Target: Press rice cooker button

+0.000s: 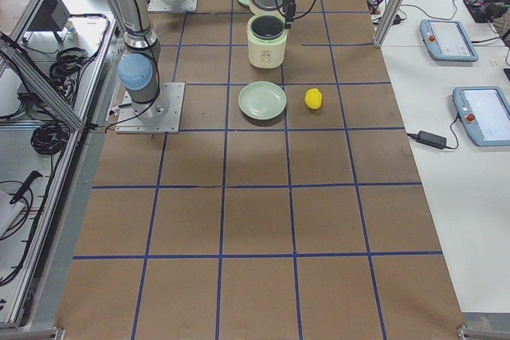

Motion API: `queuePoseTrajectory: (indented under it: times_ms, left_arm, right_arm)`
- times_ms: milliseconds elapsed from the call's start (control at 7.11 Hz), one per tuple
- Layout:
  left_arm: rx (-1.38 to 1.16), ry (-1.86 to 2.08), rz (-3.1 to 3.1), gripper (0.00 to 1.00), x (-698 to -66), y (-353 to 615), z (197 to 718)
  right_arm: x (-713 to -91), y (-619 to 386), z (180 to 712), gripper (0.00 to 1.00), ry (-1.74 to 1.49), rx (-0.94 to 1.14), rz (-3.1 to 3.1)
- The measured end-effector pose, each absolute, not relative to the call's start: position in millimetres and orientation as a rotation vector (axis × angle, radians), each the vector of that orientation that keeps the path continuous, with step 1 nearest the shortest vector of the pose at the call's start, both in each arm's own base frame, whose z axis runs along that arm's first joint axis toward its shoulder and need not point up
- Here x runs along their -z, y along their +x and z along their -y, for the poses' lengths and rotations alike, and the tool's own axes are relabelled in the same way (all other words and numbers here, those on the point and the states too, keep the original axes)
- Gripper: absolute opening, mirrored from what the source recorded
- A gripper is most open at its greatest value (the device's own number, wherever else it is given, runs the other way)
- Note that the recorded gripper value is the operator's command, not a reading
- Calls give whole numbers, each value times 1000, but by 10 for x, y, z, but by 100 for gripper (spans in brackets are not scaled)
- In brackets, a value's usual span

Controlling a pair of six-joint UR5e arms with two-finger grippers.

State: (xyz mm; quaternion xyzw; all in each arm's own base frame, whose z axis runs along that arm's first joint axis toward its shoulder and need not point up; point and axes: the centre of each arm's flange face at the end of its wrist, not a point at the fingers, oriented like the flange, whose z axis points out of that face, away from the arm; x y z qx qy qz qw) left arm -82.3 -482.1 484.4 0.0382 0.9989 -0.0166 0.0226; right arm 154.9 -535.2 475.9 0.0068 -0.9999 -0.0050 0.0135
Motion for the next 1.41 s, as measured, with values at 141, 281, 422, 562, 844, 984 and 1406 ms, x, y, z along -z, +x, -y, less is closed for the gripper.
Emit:
queuePoseTrajectory:
  times_ms: [141, 281, 422, 562, 844, 984, 1406]
  left_arm:
    - [51, 118, -3094, 100, -4844, -823, 4821]
    - [51, 118, -3094, 100, -4844, -823, 4821]
    - [51, 118, -3094, 100, -4844, -823, 4821]
    - [51, 118, -3094, 100, -4844, -823, 4821]
    - [51, 118, -3094, 100, -4844, -823, 4821]
    - [51, 118, -3094, 100, -4844, -823, 4821]
    - [51, 118, -3094, 100, -4844, -823, 4821]
  right_arm:
    - [-4764, 1550, 5328, 100, 17, 20, 3115]
    - [-4780, 1549, 5326, 100, 16, 17, 3113]
    - [-4832, 1546, 5315, 100, 14, 4, 3111]
    - [-4914, 1549, 5281, 100, 13, -20, 3113]
    - [-5027, 1557, 5210, 100, 12, -56, 3122]
    - [-5030, 1560, 5197, 100, 12, -57, 3123]
    - [-5003, 1560, 5190, 100, 12, -50, 3125]
